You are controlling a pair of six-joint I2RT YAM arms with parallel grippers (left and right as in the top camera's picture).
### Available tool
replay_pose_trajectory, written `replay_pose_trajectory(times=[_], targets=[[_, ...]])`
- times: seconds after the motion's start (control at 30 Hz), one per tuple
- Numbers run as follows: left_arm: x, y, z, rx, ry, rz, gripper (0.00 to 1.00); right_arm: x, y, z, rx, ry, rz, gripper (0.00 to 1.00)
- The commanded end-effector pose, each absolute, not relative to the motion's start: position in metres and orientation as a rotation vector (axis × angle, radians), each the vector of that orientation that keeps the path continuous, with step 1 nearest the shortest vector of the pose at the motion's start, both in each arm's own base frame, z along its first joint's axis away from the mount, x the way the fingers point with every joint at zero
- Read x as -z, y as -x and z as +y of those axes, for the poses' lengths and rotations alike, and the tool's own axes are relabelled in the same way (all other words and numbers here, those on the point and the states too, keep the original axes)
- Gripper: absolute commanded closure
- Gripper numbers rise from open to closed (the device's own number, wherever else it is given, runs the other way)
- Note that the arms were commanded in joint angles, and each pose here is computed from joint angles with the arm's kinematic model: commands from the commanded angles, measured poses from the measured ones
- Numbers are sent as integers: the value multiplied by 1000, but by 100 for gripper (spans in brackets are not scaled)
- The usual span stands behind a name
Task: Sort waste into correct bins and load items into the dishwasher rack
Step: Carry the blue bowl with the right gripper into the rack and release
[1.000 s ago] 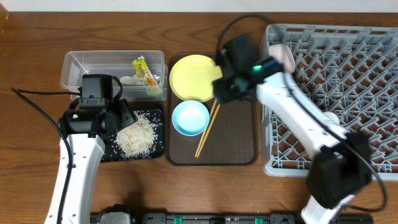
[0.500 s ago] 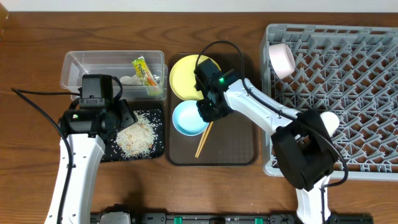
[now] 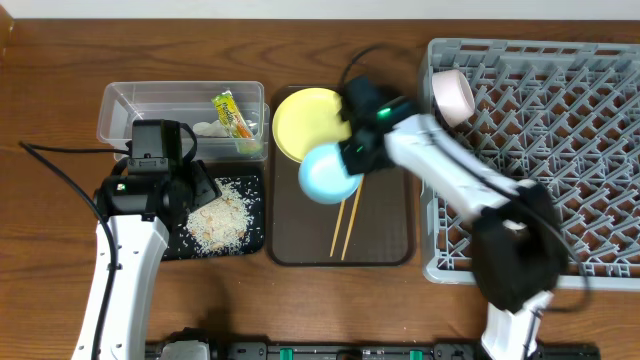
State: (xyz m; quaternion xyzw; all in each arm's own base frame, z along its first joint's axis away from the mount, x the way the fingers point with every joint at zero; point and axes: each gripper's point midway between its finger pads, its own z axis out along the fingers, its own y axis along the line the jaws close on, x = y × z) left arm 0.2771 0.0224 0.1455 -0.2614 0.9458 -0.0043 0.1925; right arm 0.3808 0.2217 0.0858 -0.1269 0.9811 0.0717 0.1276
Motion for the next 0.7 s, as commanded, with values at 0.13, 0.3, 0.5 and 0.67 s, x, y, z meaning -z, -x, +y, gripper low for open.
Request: replay_pose_trajectory(times=[0.13, 0.3, 0.5, 0.67], targets=[[-148, -278, 25, 4, 747, 2642, 31, -233, -450, 79, 255, 83, 2396, 99], [-148, -279, 25, 4, 747, 2640, 31, -272, -466, -11, 632, -63, 2235, 99], [-148, -279, 25, 4, 747, 2640, 31, -290, -475, -83, 1020, -181, 2112, 99], [-148, -279, 25, 5, 747, 2640, 31, -289, -472, -120, 1313, -334, 2019, 99]])
